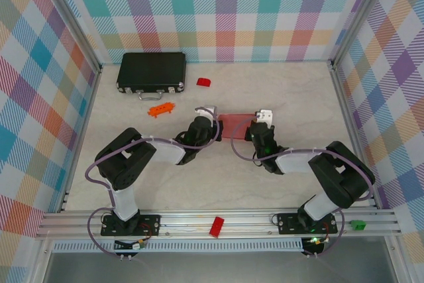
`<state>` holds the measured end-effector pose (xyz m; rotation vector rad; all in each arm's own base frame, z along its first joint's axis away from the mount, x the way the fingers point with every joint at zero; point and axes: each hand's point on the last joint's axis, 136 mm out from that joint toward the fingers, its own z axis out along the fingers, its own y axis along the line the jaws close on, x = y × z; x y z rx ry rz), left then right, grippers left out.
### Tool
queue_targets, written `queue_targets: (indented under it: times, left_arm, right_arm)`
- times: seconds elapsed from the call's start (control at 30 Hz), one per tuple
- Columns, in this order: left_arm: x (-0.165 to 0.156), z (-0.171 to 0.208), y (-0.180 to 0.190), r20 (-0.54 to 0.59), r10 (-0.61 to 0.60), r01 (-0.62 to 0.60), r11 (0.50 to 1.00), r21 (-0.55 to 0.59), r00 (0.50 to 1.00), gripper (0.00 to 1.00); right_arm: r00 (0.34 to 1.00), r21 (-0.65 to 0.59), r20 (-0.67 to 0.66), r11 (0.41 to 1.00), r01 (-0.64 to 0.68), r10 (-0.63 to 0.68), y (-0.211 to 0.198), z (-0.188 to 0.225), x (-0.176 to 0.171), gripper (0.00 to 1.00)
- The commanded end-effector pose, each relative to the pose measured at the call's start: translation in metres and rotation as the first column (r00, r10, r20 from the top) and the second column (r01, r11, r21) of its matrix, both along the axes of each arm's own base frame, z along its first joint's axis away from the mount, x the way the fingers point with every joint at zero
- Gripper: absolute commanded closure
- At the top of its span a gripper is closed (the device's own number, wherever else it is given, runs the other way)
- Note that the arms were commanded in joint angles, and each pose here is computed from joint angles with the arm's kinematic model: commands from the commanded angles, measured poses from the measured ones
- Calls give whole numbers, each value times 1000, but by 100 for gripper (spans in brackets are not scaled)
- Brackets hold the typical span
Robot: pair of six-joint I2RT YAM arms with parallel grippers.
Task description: Fold the paper box
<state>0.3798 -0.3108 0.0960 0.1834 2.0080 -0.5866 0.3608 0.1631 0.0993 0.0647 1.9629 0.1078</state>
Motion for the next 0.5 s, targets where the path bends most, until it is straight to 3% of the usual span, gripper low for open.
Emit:
queue_targets:
  times: [0.0, 0.47]
  left_arm:
    - [-12, -5, -4, -4, -36, 36, 999, 11, 999, 87]
    - [-19, -13, 1, -14, -30, 31, 999, 24, 999, 87]
  right_arm:
    - [1000, 15, -28, 1000, 3, -2, -3, -7, -10, 96]
    - [998, 8, -62, 1000, -5, 5, -4, -18, -23, 95]
